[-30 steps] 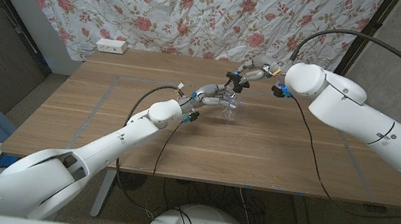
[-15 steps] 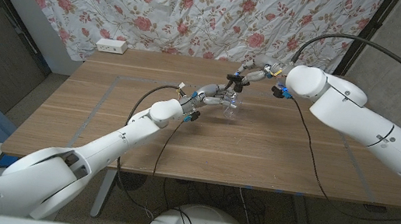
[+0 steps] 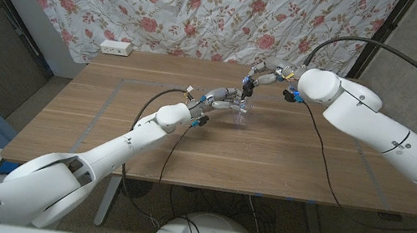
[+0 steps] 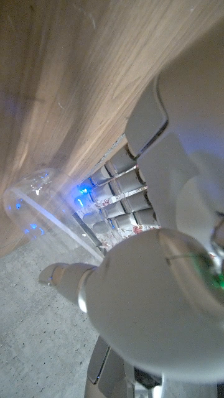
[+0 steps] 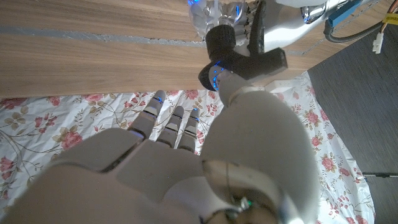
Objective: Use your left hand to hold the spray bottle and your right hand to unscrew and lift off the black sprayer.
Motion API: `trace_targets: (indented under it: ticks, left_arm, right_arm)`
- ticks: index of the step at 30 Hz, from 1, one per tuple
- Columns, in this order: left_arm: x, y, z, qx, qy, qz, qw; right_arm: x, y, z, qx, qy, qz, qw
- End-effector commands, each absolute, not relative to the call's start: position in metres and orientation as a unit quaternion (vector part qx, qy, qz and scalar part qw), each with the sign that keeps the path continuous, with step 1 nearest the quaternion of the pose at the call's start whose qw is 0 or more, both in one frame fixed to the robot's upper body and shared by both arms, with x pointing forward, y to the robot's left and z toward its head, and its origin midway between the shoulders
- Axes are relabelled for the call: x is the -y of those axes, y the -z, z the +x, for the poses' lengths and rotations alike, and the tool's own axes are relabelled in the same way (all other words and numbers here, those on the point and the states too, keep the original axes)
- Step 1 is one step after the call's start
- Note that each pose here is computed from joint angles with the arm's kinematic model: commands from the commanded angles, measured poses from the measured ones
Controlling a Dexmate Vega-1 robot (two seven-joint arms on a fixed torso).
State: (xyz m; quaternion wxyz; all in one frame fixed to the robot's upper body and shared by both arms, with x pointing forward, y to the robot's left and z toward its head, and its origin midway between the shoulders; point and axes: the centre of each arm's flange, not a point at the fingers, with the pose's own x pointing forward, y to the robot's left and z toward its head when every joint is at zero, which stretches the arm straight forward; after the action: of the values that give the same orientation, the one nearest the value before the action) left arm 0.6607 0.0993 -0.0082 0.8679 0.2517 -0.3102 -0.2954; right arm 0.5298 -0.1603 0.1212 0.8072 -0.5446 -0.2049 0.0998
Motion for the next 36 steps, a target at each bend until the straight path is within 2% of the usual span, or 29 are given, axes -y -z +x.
trace_targets:
  ticks: [1, 36]
  left_arm:
    - [-0.098, 0.009, 0.661, 0.308, 0.294, 0.252, 0.869]
    - [-0.1, 0.01, 0.663, 0.308, 0.293, 0.252, 0.869]
  right_arm:
    - [0.161, -0.125, 0.528, 0.208, -0.099, -0.548, 0.804]
    - [0.166, -0.143, 0.519, 0.215, -0.119, -0.551, 0.798]
